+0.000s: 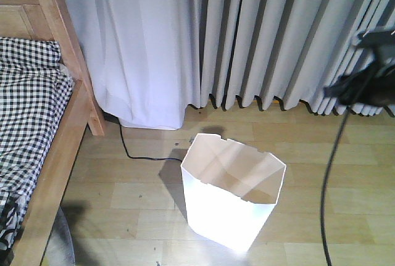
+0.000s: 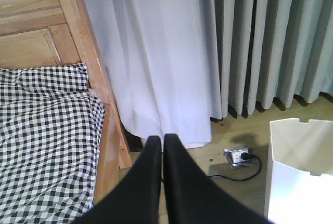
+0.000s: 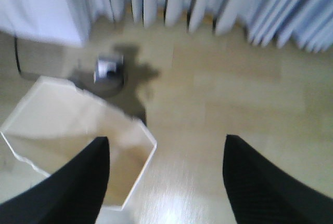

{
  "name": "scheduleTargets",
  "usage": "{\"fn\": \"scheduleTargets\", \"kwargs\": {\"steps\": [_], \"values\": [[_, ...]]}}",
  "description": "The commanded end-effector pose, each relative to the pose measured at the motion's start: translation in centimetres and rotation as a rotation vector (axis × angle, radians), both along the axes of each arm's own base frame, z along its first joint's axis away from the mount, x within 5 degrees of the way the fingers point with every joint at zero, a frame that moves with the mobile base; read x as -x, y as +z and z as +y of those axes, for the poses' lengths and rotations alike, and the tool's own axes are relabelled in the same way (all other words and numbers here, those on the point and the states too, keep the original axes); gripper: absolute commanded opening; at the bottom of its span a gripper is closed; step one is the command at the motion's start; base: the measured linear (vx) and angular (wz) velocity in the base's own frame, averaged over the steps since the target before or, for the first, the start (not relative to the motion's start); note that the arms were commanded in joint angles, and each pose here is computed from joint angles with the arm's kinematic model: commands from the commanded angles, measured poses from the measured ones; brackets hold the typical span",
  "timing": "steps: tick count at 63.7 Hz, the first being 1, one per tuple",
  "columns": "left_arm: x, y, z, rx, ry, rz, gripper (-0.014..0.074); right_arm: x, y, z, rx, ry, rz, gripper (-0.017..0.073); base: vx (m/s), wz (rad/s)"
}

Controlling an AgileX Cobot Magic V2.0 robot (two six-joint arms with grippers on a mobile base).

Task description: Move trash bin to bedside with robot

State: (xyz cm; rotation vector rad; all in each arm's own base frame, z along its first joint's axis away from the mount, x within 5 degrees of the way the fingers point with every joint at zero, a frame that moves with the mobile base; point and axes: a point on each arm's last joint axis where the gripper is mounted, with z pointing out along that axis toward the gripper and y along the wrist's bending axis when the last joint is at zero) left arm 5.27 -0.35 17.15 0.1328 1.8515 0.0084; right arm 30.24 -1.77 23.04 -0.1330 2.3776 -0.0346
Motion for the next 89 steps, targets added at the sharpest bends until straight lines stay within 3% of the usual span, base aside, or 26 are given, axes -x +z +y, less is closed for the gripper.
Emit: {"fn": "scheduleTargets", "kwargs": {"steps": [1, 10, 17, 35, 42, 49, 71, 89], "values": [[-0.1, 0.1, 0.0, 0.009, 0.001, -0.071, -0.0007, 2.6, 6.0, 0.2, 0.038, 0.017, -0.189, 0.0457, 0.00, 0.00], [-0.1, 0.1, 0.0, 0.009, 0.001, -0.071, -0.0007, 7.2, 11.0, 0.6, 0.058, 0.033, -0.340, 0.0457, 0.00, 0.00], [-0.1, 0.1, 0.0, 0.009, 0.001, -0.071, -0.0007, 10.7, 13.0, 0.9, 0.064, 0.031, -0.450, 0.0457, 0.00, 0.00], [-0.1, 0.1, 0.0, 0.009, 0.001, -0.071, -0.0007, 20.5, 9.9, 1.7, -0.009, -0.022, -0.716, 0.0457, 0.00, 0.00], [-0.1, 0.1, 0.0, 0.009, 0.001, -0.071, -0.0007, 22.9, 9.2, 2.0, -0.097, -0.040, -0.809, 0.0457, 0.00, 0.00], [-0.1, 0.1, 0.0, 0.009, 0.001, -0.071, -0.0007, 24.1, 8.9, 2.3, -0.147, -0.042, -0.854, 0.0457, 0.00, 0.00], [-0.1, 0.1, 0.0, 0.009, 0.001, -0.071, -0.0007, 24.5, 9.0, 2.2, -0.144, -0.045, -0.882, 0.0456, 0.00, 0.00], [-0.1, 0.1, 0.0, 0.009, 0.001, -0.071, -0.0007, 24.5, 9.0, 2.3, -0.150, -0.043, -0.877, 0.0388, 0.00, 0.00]]}}
